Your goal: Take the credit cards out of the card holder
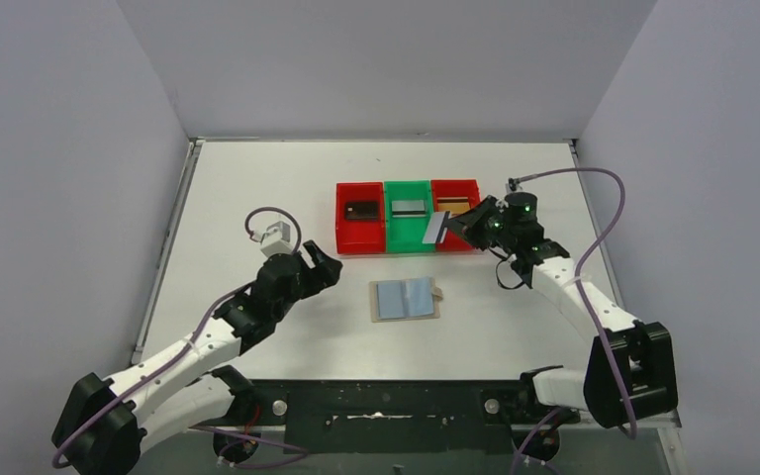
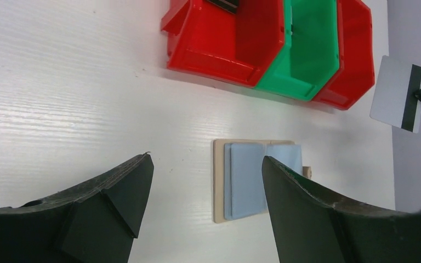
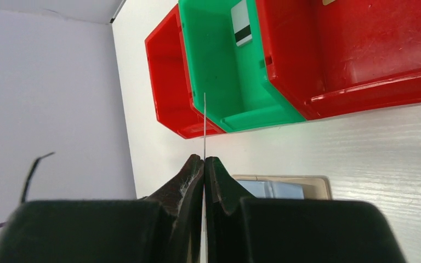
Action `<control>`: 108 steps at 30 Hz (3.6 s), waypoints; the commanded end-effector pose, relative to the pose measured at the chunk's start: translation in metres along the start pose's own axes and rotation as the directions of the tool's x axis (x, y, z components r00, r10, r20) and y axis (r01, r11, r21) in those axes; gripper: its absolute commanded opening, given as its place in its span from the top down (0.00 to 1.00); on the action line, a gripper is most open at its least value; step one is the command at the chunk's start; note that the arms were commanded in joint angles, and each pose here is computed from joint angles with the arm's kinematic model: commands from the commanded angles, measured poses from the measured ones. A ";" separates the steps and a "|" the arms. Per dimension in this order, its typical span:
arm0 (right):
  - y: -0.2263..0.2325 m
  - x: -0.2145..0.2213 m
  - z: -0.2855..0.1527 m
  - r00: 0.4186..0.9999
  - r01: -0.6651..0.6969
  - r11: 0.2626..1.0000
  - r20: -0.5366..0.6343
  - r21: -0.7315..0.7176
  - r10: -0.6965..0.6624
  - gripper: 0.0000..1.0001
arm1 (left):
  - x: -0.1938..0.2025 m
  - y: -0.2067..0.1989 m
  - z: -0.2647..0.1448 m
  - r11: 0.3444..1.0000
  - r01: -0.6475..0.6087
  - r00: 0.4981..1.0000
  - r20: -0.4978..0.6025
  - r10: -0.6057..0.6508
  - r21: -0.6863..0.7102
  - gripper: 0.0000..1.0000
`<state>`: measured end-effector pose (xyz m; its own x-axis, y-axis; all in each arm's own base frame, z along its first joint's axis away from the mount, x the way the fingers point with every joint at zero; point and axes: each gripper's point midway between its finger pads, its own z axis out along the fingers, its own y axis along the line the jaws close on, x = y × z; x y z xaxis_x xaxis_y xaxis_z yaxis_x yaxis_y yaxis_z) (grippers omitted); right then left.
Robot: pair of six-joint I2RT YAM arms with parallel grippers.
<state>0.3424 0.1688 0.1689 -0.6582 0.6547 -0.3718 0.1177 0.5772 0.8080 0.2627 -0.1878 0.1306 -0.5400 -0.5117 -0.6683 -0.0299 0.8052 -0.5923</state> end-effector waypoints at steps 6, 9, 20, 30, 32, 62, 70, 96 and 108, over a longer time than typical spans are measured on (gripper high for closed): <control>0.029 -0.027 0.011 1.000 0.015 1.000 -0.027 0.006 -0.015 1.00 | -0.014 0.019 -0.010 0.996 0.072 0.996 0.058 -0.068 -0.052 0.27; 0.029 -0.038 0.019 0.997 0.081 0.996 -0.023 0.046 -0.080 1.00 | -0.015 0.021 -0.011 0.996 0.073 0.996 0.062 -0.069 -0.057 0.27; 0.049 -0.061 0.057 0.911 0.411 0.906 -0.092 0.104 -0.403 1.00 | -0.022 0.022 -0.017 0.997 0.059 0.995 0.081 -0.054 -0.057 0.27; 0.080 -0.039 0.082 0.332 0.937 0.327 -0.020 0.118 -0.943 1.00 | -0.032 0.026 -0.027 0.994 0.092 0.989 0.124 -0.085 -0.055 0.27; 0.075 -0.042 0.083 0.199 0.968 0.194 -0.019 0.159 -0.980 1.00 | -0.034 0.027 -0.028 0.994 0.089 0.988 0.128 -0.081 -0.060 0.27; 0.022 -0.006 0.131 -0.530 0.823 -0.524 0.033 -0.221 -0.847 1.00 | -0.033 0.037 -0.032 0.993 0.086 0.988 0.133 -0.074 -0.085 0.27; 0.013 -0.017 0.151 -0.596 0.789 -0.585 0.000 -0.190 -0.803 1.00 | -0.035 0.037 -0.032 0.993 0.078 0.988 0.137 -0.065 -0.090 0.27; -0.010 -0.029 0.195 -0.670 0.733 -0.659 -0.014 -0.168 -0.742 1.00 | -0.035 0.041 -0.036 0.992 0.075 0.989 0.132 -0.061 -0.102 0.27; -0.020 -0.019 0.189 -0.667 0.726 -0.646 -0.012 -0.235 -0.745 0.77 | -0.034 0.043 -0.035 0.991 0.078 0.989 0.132 -0.064 -0.105 0.27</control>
<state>0.4853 0.2308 0.0526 0.3097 -0.8913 -0.3312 -0.7506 -0.0153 -0.6606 0.2443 -0.1260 0.1319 -0.4537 -0.5837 -0.6733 -0.1726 0.7988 -0.5762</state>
